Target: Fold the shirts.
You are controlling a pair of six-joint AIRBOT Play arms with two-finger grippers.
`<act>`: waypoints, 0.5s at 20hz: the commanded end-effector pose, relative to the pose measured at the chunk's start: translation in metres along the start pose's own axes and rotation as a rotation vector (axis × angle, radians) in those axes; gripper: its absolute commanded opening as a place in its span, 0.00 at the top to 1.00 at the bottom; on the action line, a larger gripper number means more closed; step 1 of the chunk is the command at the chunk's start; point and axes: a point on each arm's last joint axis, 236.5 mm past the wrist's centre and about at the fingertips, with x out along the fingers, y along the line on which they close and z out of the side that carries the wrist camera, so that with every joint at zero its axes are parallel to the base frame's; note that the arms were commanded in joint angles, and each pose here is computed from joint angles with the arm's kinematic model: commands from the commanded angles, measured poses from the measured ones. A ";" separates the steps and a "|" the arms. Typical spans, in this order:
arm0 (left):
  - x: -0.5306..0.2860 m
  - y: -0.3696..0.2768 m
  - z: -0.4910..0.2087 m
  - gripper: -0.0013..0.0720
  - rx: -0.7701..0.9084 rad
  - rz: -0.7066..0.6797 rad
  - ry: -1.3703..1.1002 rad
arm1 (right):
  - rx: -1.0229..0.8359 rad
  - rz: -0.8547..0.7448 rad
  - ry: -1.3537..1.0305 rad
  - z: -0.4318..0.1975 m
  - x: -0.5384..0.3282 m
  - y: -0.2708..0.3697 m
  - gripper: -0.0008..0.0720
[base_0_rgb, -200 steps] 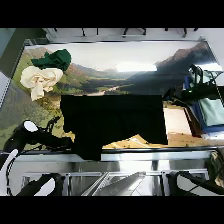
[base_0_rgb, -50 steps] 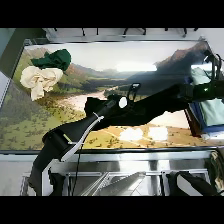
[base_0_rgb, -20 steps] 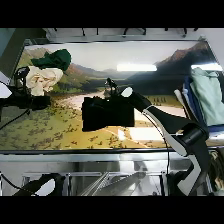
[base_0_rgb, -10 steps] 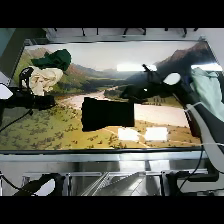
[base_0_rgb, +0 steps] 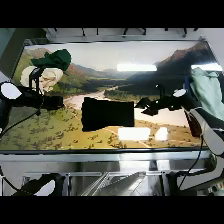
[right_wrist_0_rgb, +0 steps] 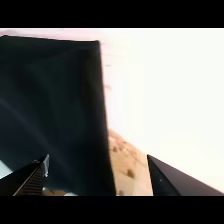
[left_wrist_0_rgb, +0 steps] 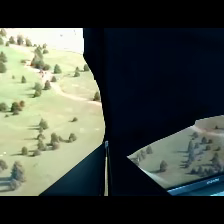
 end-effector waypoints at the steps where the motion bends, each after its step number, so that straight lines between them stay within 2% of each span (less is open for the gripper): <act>1: 0.001 -0.005 -0.001 0.95 -0.018 -0.006 0.003 | 0.037 0.090 0.049 -0.010 0.040 0.004 0.03; 4: 0.001 -0.004 0.000 0.96 -0.019 -0.005 0.001 | 0.014 0.198 0.035 -0.014 0.064 0.042 0.03; 6: 0.001 -0.004 0.000 0.95 -0.019 -0.005 -0.001 | -0.003 0.200 0.028 -0.018 0.078 0.054 0.05; 7: 0.001 -0.004 0.000 0.95 -0.019 -0.005 -0.001 | -0.013 0.193 0.025 -0.020 0.082 0.057 0.28; 8: 0.001 -0.004 0.000 0.96 -0.018 -0.005 -0.001 | -0.041 0.197 0.026 -0.021 0.082 0.060 0.78; 9: 0.001 -0.004 0.000 0.95 -0.018 -0.004 0.000 | -0.069 0.213 0.035 -0.023 0.077 0.064 0.96; 10: 0.001 -0.004 0.000 0.95 -0.018 -0.005 0.000 | -0.083 0.224 0.039 -0.023 0.066 0.068 0.96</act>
